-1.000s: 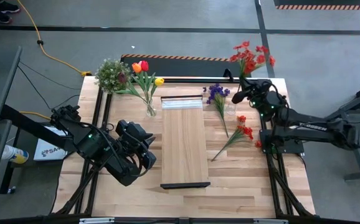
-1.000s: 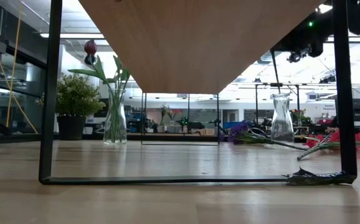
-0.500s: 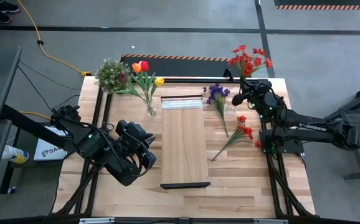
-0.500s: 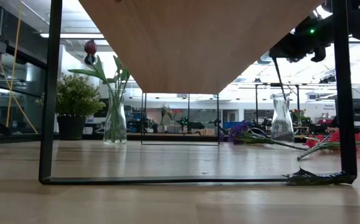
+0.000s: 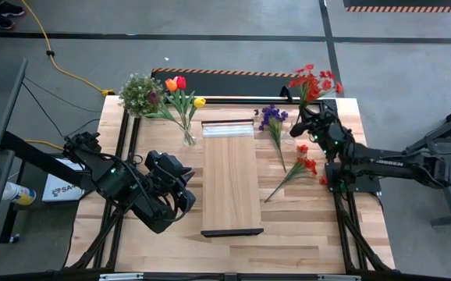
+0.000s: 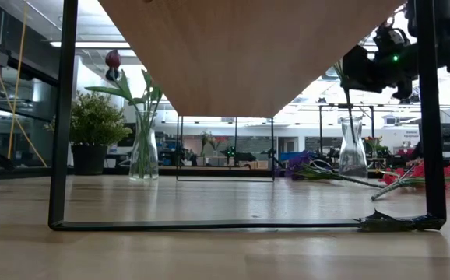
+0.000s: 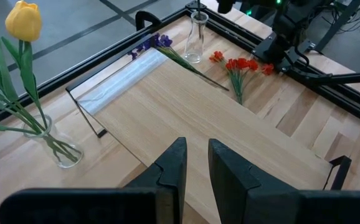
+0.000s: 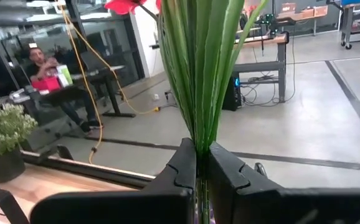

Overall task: Pick and place flowers into a vace then onto a shelf
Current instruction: Put the bottom orange flowers into the right transparent vase

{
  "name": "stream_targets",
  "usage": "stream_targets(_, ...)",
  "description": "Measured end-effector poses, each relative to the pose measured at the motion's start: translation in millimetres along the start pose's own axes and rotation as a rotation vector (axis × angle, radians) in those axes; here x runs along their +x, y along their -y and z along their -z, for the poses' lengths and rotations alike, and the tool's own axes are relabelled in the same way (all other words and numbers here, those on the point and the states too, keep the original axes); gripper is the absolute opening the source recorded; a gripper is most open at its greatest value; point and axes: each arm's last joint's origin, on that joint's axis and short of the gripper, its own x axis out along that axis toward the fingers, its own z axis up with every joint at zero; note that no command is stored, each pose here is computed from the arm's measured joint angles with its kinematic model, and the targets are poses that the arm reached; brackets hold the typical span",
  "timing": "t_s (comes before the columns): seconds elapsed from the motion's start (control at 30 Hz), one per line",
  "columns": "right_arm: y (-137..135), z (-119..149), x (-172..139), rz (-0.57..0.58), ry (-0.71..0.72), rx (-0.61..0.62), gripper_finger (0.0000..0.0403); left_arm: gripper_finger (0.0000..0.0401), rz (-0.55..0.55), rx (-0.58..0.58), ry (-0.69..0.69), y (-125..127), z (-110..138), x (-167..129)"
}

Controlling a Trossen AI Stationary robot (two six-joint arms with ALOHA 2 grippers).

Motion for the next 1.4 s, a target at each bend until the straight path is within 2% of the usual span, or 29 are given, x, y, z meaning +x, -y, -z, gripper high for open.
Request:
stream_targets(0.2,2.9,9.2,-1.6,-0.014,-0.022,0.003,0.0012,0.0101,0.0,0.001,0.0,0.1,0.1,0.0)
stream_targets(0.67,2.5,9.3,-1.6,-0.026,-0.024,-0.016,0.0015,0.0101,0.0,0.002,0.0,0.0,0.0,0.0)
stream_targets(1.2,0.9,9.7,-1.7,-0.083,-0.036,-0.034,0.0111,0.0101,0.002,0.004,-0.006,0.1,0.2,-0.1)
stream_targets(1.4,0.9,9.5,-1.8,-0.085,-0.032,-0.116,0.0145,0.0101,0.005,0.004,-0.014,0.1,0.4,-0.1)
